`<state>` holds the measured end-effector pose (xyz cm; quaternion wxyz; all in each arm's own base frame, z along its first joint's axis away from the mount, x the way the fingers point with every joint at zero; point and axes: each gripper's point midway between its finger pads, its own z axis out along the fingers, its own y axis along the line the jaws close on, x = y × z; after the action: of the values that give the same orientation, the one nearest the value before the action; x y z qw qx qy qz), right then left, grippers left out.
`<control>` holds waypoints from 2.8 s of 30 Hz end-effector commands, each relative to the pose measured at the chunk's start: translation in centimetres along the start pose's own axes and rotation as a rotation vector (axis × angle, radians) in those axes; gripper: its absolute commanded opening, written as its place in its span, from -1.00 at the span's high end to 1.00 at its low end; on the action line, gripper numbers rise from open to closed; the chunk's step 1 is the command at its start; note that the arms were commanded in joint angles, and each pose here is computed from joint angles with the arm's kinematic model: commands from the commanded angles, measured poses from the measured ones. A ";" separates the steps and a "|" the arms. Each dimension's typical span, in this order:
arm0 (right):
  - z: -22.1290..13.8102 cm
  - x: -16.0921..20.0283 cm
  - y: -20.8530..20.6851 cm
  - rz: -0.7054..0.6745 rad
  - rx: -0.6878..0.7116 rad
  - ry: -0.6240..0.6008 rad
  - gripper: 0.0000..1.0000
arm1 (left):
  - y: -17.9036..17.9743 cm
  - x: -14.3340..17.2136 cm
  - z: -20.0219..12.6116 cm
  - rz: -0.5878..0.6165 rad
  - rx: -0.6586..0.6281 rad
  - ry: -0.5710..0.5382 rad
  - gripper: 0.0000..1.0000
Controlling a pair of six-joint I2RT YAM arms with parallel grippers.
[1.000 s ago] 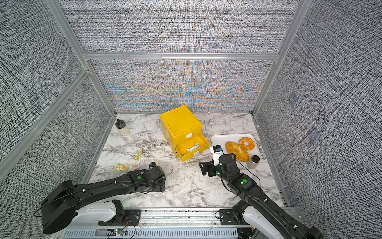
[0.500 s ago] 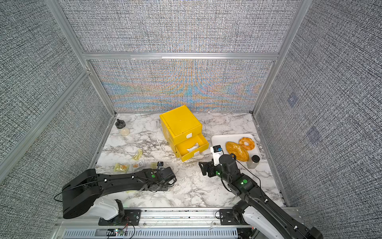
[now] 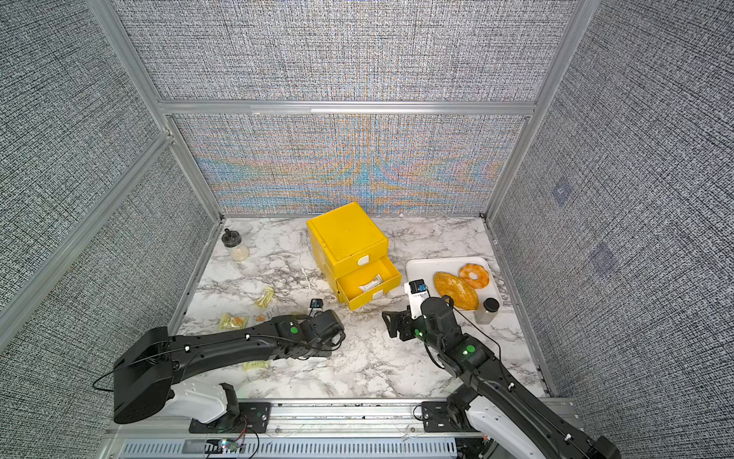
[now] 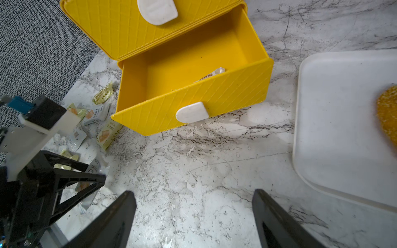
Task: Place the cookies into the drawer by color
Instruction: Pick up the cookie at the center of the board, then place the cookie in the drawer, then pick up the cookie at the center of the board.
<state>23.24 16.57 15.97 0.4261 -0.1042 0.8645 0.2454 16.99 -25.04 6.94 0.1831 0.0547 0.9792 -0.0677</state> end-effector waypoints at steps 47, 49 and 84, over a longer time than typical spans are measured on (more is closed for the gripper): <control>-0.4 -0.4 1.7 -0.024 -0.072 -0.015 -0.98 | 0.0 -11.3 -8.6 0.061 -0.112 -0.293 -0.99; -0.4 -0.1 2.3 -0.035 -0.092 -0.008 -0.98 | 1.7 -10.0 -8.4 0.024 -0.117 -0.292 -0.98; 1.2 6.5 10.4 -0.230 -0.223 0.127 -0.98 | 21.0 -9.3 2.2 -0.642 -0.296 -0.015 -0.99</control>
<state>15.69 26.11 13.11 0.3694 -0.2730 0.8439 0.2770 28.62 -6.41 6.16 0.1688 -0.2805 0.9449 0.0044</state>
